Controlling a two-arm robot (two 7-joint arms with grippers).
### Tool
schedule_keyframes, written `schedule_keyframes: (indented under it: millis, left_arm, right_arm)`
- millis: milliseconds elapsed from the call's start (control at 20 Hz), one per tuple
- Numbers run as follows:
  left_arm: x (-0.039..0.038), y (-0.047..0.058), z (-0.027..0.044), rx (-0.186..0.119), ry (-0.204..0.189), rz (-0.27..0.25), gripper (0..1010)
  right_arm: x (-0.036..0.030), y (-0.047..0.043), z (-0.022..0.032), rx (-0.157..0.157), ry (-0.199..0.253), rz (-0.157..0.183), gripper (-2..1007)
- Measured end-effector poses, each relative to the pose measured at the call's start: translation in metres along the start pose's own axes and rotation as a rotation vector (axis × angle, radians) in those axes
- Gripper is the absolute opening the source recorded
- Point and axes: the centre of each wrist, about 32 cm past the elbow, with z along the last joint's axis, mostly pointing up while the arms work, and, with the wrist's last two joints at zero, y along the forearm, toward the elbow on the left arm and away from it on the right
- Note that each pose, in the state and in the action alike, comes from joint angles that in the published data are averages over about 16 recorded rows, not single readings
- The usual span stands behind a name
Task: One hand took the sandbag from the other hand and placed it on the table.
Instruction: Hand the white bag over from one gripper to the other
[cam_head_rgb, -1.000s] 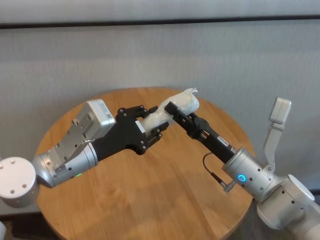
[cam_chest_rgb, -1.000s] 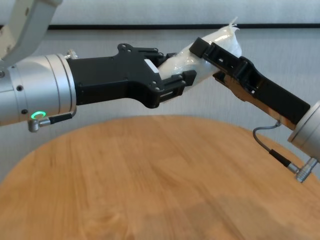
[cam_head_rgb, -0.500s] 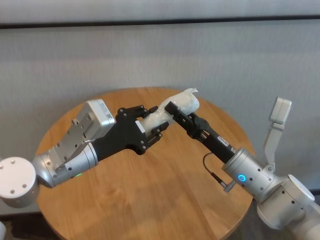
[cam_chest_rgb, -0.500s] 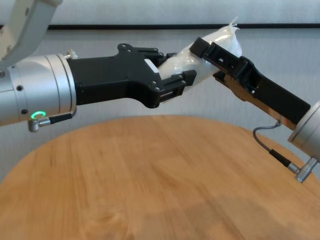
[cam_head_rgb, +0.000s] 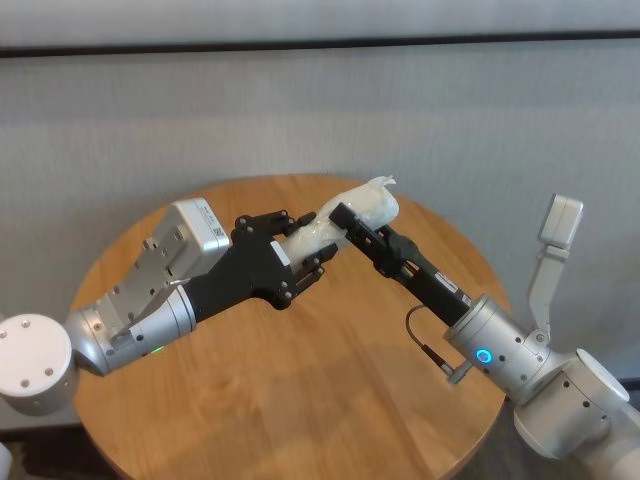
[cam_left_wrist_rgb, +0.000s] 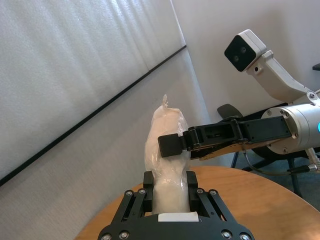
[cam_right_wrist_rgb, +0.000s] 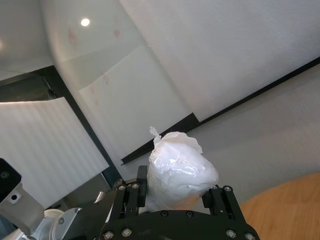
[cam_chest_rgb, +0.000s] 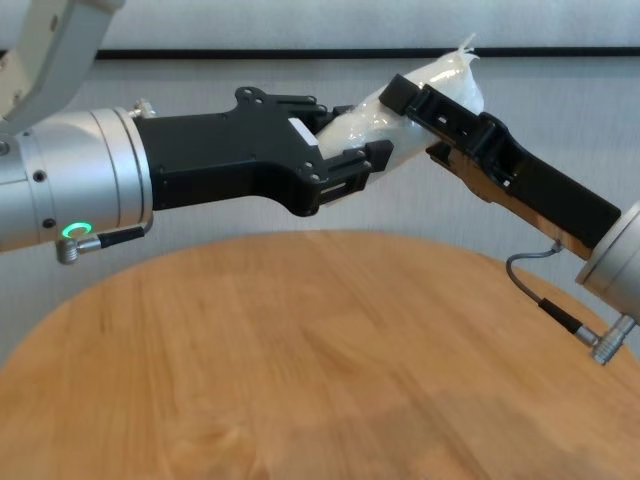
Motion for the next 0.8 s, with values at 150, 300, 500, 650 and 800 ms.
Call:
schedule_keyframes:
  millis: [150,300,500,650,800]
  left_arm:
    - [0.0000,0.0000,0.0000,0.000,0.000,0.000,411]
    - [0.0000,0.0000,0.0000,0.000,0.000,0.000,412]
    - [0.0000,0.0000,0.0000,0.000,0.000,0.000,439]
    - [0.0000,0.0000,0.0000,0.000,0.000,0.000,486]
    - [0.0000,0.0000,0.0000,0.000,0.000,0.000,554]
  right_arm:
    - [0.0000,0.0000,0.0000,0.000,0.000,0.000,599]
    - [0.0000,0.0000,0.0000,0.000,0.000,0.000,599]
    - [0.0000,0.0000,0.0000,0.000,0.000,0.000,599]
    - [0.0000,0.0000,0.0001,0.000,0.000,0.000,599]
    - [0.0000,0.0000,0.0001,0.000,0.000,0.000,599]
